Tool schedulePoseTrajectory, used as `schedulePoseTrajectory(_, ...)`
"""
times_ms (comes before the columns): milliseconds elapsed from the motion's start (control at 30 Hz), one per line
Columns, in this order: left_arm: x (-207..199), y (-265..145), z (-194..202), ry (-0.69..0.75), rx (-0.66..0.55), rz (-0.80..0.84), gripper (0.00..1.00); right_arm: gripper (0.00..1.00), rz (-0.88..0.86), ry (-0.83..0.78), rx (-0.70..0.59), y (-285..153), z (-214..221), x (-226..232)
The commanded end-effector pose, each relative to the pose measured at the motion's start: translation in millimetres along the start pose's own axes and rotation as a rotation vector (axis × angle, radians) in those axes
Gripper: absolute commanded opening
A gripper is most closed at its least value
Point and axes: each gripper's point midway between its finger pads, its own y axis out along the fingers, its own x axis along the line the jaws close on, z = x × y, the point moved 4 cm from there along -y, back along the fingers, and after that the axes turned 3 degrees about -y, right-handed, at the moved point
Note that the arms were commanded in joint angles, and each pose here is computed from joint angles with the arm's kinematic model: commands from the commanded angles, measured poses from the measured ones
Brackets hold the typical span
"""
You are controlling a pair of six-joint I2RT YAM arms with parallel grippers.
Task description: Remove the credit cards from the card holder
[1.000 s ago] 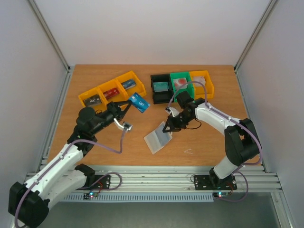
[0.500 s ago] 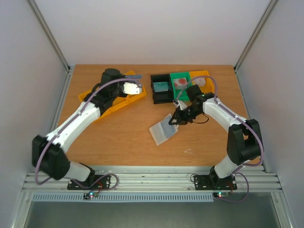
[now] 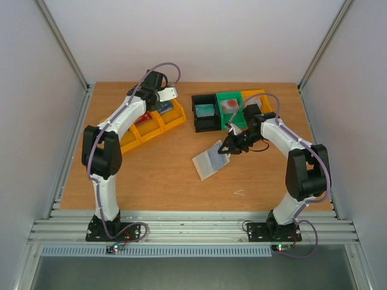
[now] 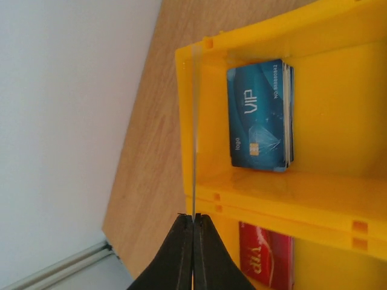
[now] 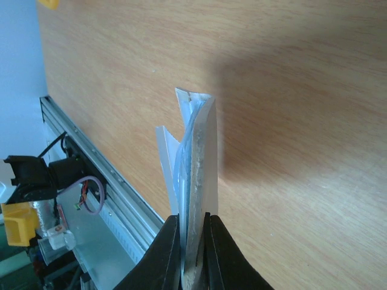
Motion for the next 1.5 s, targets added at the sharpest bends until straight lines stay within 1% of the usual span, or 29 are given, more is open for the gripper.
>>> schedulePoseTrajectory(0, -1.1, 15.1, -7.8, -0.125, 0.026, 0.016, 0.0, 0.01, -0.035, -0.009, -0.038, -15.3, -4.7, 3.3)
schedulePoseTrajectory(233, -4.8, 28.2, -12.2, -0.186, 0.032, 0.03, 0.0, 0.01, -0.044, 0.012, -0.048, -18.2, -7.3, -2.3)
schedulePoseTrajectory(333, -15.3, 39.5, -2.0, -0.156, 0.079, 0.028, 0.0, 0.01, -0.038, 0.01, -0.055, -20.3, -6.6, -2.7)
schedulePoseTrajectory(600, -24.5, 64.6, -1.4, -0.143, 0.114, 0.039, 0.0, 0.01, -0.032, 0.012, -0.07, -24.8, -8.0, -3.1)
schedulePoseTrajectory(767, -25.8, 77.5, 0.8, -0.134, 0.119, 0.022, 0.0, 0.01, -0.028, 0.012, -0.075, -26.5, -7.3, -2.5)
schedulePoseTrajectory(1067, -20.3, 95.8, 9.3, -0.084, 0.182, -0.062, 0.0, 0.01, -0.036, 0.018, -0.085, -27.2, -8.1, -1.4)
schedulePoseTrajectory(1200, -24.3, 97.6, 12.5, -0.073, 0.185, -0.046, 0.01, 0.01, -0.029, 0.016, -0.096, -30.9, -10.5, 0.0)
schedulePoseTrajectory(1233, -25.0, 98.0, 13.3, -0.077, 0.184, -0.041, 0.07, 0.01, -0.028, 0.016, -0.1, -32.0, -11.3, 0.4)
schedulePoseTrajectory(1300, -27.4, 96.7, 12.1, -0.084, 0.176, -0.024, 0.27, 0.01, -0.029, 0.014, -0.108, -34.1, -12.8, 2.5)
schedulePoseTrajectory(1367, -25.5, 93.3, 12.0, -0.099, 0.169, -0.022, 0.43, 0.01, -0.027, 0.012, -0.112, -36.4, -12.9, 4.7)
schedulePoseTrajectory(1467, -16.6, 83.9, 8.8, -0.116, 0.153, -0.042, 0.47, 0.01, -0.02, 0.007, -0.117, -39.0, -11.7, 6.7)
